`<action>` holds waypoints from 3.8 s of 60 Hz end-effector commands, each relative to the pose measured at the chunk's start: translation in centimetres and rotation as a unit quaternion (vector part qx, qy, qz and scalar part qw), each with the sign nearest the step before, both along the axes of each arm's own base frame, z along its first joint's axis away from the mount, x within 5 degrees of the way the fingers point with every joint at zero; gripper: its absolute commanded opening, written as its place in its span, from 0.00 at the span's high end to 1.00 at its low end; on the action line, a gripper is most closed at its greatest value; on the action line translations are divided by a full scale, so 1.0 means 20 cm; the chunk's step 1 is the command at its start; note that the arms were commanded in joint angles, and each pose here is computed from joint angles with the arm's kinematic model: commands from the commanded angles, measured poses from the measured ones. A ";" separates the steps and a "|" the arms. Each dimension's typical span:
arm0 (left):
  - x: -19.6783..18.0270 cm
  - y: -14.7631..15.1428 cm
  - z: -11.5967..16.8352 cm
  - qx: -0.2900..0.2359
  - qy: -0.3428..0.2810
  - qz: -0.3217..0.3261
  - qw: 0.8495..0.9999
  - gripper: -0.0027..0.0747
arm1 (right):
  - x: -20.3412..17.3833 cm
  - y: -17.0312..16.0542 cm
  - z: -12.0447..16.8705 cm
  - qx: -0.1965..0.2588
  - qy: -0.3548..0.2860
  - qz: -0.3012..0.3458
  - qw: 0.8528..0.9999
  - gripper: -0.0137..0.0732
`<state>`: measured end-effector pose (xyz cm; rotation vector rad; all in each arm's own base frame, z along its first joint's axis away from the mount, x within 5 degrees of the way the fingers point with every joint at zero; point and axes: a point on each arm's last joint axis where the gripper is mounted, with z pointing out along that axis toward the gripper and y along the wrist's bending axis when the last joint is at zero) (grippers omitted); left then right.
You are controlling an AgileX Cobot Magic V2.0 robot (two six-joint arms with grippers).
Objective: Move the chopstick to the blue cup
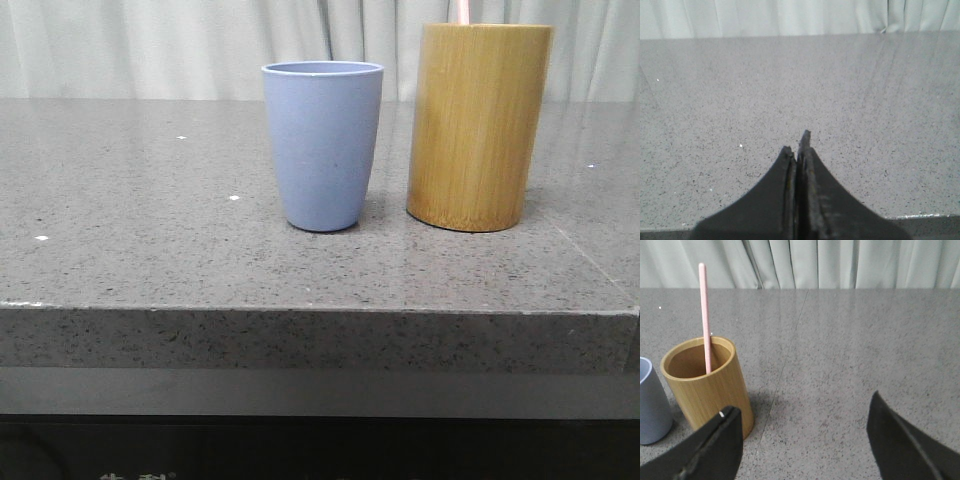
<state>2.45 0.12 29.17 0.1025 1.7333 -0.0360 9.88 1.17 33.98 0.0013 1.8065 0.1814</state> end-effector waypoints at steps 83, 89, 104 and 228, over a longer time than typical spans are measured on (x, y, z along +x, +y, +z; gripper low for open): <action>-0.03 0.00 0.07 -0.015 -0.069 -0.004 0.997 0.99 | 0.89 0.47 0.43 -0.006 -0.106 0.125 0.986 0.98; -0.03 0.00 0.07 -0.015 -0.069 -0.004 0.997 0.99 | 0.78 0.43 0.55 0.010 -0.165 0.120 0.979 0.98; -0.03 0.00 0.07 -0.015 -0.069 -0.004 0.997 0.99 | 0.61 0.48 0.72 0.052 -0.272 0.149 0.949 0.98; -0.03 0.00 0.07 -0.015 -0.069 -0.004 0.998 0.99 | 0.71 0.23 0.68 -0.027 0.009 0.093 0.995 0.98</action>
